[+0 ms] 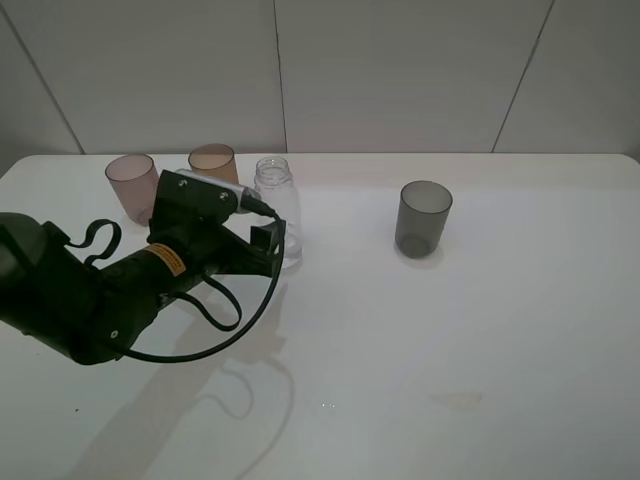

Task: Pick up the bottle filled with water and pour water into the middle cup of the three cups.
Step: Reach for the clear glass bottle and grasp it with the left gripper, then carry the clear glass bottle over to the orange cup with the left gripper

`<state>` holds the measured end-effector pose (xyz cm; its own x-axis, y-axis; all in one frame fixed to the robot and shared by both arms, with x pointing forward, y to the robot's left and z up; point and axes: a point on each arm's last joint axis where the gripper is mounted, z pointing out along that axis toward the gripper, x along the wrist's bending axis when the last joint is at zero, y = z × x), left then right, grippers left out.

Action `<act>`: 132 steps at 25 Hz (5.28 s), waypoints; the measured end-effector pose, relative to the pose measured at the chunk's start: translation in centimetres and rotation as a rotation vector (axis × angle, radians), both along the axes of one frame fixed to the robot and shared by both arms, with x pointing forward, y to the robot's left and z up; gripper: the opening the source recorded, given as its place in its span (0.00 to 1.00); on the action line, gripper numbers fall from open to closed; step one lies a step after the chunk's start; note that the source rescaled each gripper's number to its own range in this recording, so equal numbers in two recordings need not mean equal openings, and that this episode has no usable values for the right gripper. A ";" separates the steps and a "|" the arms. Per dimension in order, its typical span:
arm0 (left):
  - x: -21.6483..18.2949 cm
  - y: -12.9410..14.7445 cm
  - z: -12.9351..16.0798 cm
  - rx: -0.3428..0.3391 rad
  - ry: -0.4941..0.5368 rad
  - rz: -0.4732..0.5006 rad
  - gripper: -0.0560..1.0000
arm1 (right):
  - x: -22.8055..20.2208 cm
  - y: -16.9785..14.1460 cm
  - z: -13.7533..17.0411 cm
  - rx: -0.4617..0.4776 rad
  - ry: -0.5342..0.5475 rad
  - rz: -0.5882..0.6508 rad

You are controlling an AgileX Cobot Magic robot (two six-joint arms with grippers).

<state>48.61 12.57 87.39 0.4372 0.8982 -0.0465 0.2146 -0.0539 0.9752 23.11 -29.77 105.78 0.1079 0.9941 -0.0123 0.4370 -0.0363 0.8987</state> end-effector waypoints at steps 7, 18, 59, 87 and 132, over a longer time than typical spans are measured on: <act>1.2 -1.0 -1.1 -0.002 -0.007 -0.002 0.97 | 0.0 0.0 0.0 0.000 0.000 0.000; 2.8 -2.8 -2.5 0.005 -0.027 -0.050 0.97 | 0.0 0.0 0.0 0.000 0.000 0.000; 5.1 -4.1 -4.3 -0.015 -0.039 -0.003 0.06 | 0.0 0.0 0.0 0.000 0.000 0.000; 7.1 5.5 11.3 0.362 0.056 -0.018 0.06 | 0.0 0.0 0.0 0.000 0.000 0.000; 11.3 13.3 15.6 0.874 0.102 -0.002 0.06 | 0.0 0.0 0.0 0.000 0.000 0.000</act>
<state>59.92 25.84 102.95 0.4698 0.6296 0.6188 0.2974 -0.7729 0.5605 23.11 -29.77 105.78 0.1079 0.9941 -0.0123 0.4370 -0.0363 0.8987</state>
